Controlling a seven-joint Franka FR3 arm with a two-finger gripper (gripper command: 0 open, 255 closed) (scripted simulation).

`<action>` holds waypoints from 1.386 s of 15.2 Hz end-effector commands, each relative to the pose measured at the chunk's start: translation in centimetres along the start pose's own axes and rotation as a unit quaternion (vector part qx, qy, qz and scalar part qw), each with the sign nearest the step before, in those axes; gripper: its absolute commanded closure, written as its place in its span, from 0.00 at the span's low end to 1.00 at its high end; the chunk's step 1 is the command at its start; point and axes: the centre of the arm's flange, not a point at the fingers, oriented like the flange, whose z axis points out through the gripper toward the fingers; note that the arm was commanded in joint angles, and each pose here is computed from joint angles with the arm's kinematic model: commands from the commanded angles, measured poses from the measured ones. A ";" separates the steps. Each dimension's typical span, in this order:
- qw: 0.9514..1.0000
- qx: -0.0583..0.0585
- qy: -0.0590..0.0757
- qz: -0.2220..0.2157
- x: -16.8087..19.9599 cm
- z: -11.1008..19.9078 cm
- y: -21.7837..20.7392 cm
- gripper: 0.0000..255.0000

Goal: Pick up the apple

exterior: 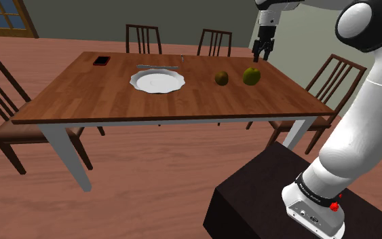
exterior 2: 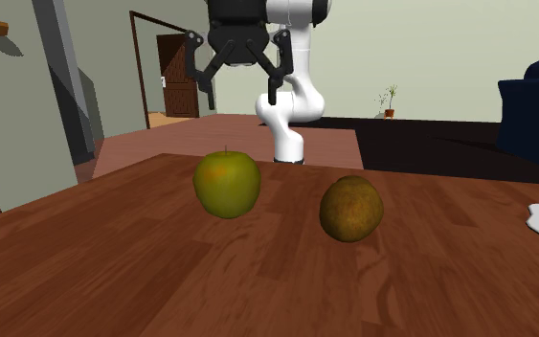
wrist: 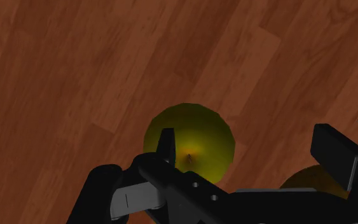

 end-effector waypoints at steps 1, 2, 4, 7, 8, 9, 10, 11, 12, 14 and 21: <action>1.000 -0.002 0.000 -0.001 2.2 -0.3 2.1 0.00; 1.000 -0.002 -0.001 -0.001 3.1 -0.4 3.1 0.00; 1.000 -0.002 -0.001 -0.001 3.3 0.1 3.2 0.00; 1.000 -0.002 -0.001 -0.001 3.6 1.7 3.3 0.00; 1.000 -0.002 -0.001 -0.001 3.7 2.2 3.3 0.00; 1.000 -0.002 -0.001 -0.001 3.8 2.7 3.4 0.00; 1.000 -0.002 -0.001 -0.001 3.9 3.5 3.4 0.00; 1.000 -0.002 -0.001 -0.001 3.9 3.5 3.4 0.00; 1.000 -0.002 -0.001 -0.001 3.9 3.5 3.4 0.00; 1.000 -0.002 -0.001 -0.001 4.0 3.5 3.4 1.00; 1.000 -0.002 -0.001 -0.001 4.0 3.5 3.4 1.00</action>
